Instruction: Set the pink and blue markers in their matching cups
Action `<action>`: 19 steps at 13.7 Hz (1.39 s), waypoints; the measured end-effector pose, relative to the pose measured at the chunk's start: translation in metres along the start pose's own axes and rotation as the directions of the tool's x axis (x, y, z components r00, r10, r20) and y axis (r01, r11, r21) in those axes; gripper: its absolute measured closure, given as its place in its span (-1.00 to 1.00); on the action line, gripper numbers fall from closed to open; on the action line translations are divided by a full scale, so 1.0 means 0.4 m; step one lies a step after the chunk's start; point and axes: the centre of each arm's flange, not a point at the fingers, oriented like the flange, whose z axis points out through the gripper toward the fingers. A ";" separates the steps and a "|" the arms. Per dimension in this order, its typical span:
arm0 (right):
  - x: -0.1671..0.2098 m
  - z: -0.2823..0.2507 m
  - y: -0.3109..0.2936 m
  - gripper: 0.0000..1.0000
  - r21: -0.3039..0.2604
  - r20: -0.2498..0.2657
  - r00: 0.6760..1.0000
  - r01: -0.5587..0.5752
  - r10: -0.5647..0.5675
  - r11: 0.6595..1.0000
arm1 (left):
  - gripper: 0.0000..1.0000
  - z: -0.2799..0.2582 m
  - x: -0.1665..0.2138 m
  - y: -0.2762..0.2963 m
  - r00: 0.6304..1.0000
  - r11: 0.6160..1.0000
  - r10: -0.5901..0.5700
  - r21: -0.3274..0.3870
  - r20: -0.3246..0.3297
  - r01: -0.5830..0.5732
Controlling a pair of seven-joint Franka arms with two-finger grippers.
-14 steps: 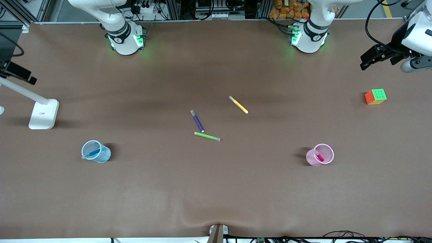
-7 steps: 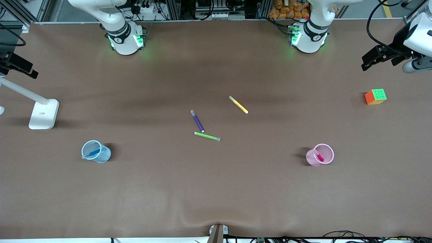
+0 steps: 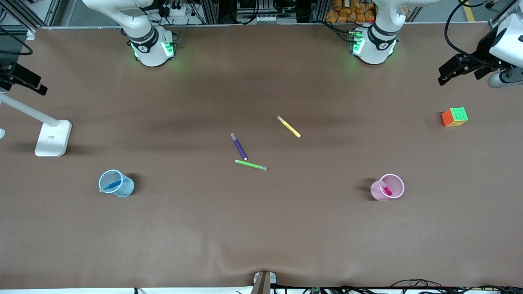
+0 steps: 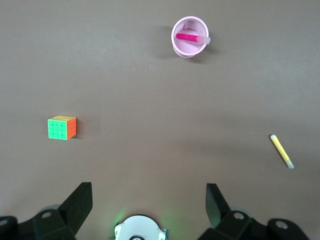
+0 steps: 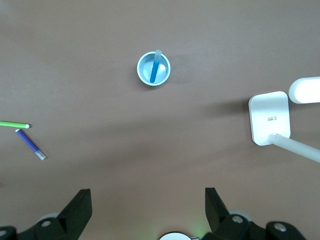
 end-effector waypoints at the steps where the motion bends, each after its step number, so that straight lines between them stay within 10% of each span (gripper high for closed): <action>1: 0.000 0.000 -0.001 -1.00 0.000 0.000 1.000 0.004 -0.004 1.000 | -1.00 -0.003 0.000 -0.001 1.000 1.000 0.005 -0.001 -0.002 -0.005; 19: 0.001 0.007 -0.008 -1.00 0.000 0.006 0.988 0.151 -0.151 0.988 | -1.00 -0.008 0.000 -0.011 0.999 0.999 0.041 -0.002 0.000 -0.041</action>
